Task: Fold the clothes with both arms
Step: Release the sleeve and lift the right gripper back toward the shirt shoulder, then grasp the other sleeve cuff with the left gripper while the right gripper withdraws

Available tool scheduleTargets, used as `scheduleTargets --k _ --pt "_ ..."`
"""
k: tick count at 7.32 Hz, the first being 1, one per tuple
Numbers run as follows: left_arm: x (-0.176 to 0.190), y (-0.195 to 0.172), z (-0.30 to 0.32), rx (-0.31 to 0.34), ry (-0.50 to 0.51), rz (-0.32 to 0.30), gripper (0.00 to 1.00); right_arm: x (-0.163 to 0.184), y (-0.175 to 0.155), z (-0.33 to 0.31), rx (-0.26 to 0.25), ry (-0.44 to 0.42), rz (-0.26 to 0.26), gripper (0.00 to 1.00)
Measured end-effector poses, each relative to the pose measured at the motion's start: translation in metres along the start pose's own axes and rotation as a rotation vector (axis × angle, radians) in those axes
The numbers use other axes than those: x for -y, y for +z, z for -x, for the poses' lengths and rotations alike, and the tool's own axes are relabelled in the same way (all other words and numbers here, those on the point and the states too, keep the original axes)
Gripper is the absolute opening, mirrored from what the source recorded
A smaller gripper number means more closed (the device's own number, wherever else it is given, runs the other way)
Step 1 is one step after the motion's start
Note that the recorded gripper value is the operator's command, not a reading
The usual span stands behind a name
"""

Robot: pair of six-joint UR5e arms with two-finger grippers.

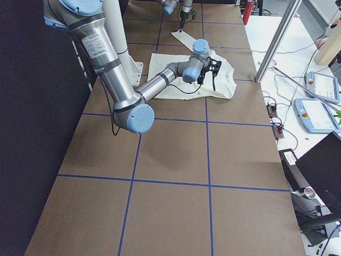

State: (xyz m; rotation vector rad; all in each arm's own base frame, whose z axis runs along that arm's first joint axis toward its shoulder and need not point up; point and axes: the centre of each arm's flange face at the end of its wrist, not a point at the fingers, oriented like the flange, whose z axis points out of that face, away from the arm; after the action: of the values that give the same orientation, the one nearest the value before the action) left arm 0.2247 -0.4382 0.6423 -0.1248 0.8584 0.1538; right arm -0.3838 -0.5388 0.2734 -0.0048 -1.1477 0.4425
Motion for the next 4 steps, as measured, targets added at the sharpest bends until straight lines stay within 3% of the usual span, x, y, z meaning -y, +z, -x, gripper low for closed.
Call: scheduleTargets --k 4 --pt "0.002 -0.024 -0.032 -0.032 0.038 -0.026 0.00 -0.001 -0.002 -0.002 0.002 -0.002 -0.005 0.99"
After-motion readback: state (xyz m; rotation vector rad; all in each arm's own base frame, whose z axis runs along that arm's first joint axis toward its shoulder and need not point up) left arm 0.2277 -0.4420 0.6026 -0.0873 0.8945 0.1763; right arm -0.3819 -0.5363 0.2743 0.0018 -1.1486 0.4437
